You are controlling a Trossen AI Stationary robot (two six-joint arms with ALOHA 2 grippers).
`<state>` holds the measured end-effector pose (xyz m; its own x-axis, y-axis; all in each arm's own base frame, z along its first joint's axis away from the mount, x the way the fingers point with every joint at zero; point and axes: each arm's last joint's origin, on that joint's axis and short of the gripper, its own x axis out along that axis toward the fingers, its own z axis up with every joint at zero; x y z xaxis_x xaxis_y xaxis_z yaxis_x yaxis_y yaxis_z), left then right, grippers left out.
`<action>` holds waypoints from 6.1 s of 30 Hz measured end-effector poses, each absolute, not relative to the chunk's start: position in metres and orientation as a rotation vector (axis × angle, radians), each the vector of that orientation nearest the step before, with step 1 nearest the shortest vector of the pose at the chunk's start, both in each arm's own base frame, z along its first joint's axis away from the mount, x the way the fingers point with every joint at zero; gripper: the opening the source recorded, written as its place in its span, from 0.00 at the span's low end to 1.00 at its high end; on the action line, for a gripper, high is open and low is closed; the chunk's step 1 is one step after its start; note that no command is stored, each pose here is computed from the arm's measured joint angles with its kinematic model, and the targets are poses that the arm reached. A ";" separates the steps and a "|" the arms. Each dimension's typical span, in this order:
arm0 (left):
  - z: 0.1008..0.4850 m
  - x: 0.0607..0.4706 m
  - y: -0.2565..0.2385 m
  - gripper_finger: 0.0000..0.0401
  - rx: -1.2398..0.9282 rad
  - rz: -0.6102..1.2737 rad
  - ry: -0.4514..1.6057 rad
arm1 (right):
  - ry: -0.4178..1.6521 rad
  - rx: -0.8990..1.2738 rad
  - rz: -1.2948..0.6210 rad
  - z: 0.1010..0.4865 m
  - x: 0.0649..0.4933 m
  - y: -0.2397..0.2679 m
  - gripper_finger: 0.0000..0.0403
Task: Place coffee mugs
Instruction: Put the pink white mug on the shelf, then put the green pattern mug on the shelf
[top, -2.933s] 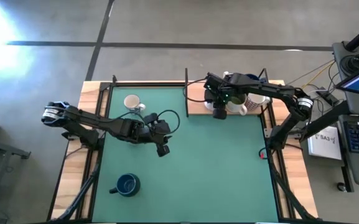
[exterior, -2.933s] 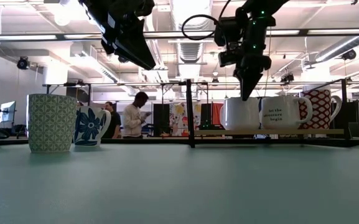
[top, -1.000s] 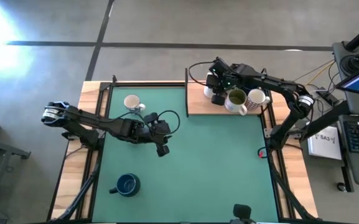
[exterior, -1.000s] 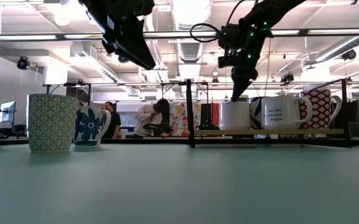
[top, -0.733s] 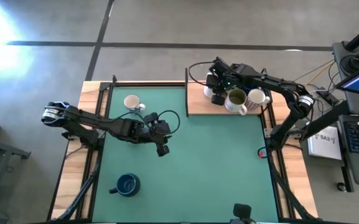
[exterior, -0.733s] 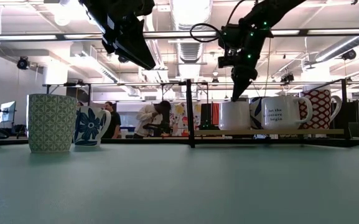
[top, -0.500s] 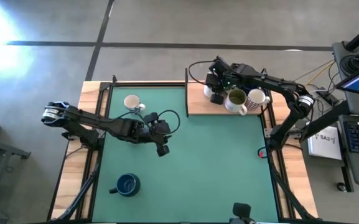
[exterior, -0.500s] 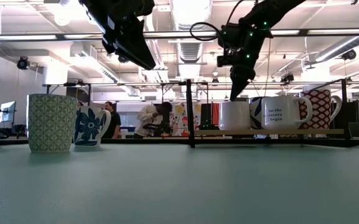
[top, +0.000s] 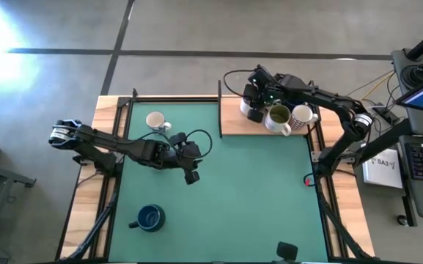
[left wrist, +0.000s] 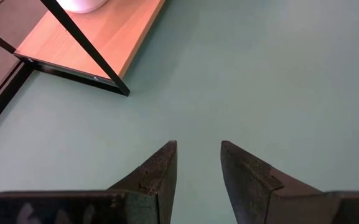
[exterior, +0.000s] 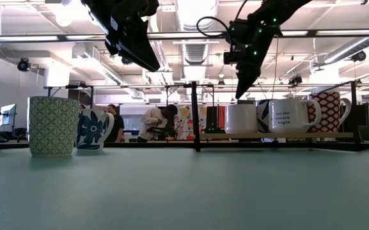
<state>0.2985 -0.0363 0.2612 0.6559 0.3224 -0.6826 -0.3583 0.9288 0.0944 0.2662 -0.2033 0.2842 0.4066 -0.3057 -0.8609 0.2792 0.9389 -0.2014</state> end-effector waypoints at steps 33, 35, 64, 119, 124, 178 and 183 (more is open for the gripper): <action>0.261 0.299 -0.036 0.27 -0.050 0.386 0.764 | 1.214 0.035 -0.327 0.255 0.276 -0.201 0.10; 0.261 0.298 -0.036 0.27 -0.050 0.386 0.764 | 1.216 0.032 -0.326 0.255 0.276 -0.202 0.09; 0.258 0.294 -0.036 0.27 -0.117 0.429 0.803 | 1.142 0.135 -0.261 0.293 0.269 -0.173 0.10; 0.216 0.244 -0.027 0.04 -0.391 0.621 1.328 | 1.308 0.220 -0.055 0.299 0.287 -0.049 0.10; 0.227 0.261 -0.026 0.02 -0.412 0.542 1.282 | 1.321 0.232 -0.062 0.303 0.281 -0.046 0.10; 0.229 0.428 0.009 0.04 0.019 0.136 1.093 | 1.218 0.098 -0.098 0.303 0.250 0.022 0.10; 0.229 0.428 0.011 0.04 0.022 0.135 1.086 | 1.214 0.098 -0.098 0.303 0.250 0.022 0.10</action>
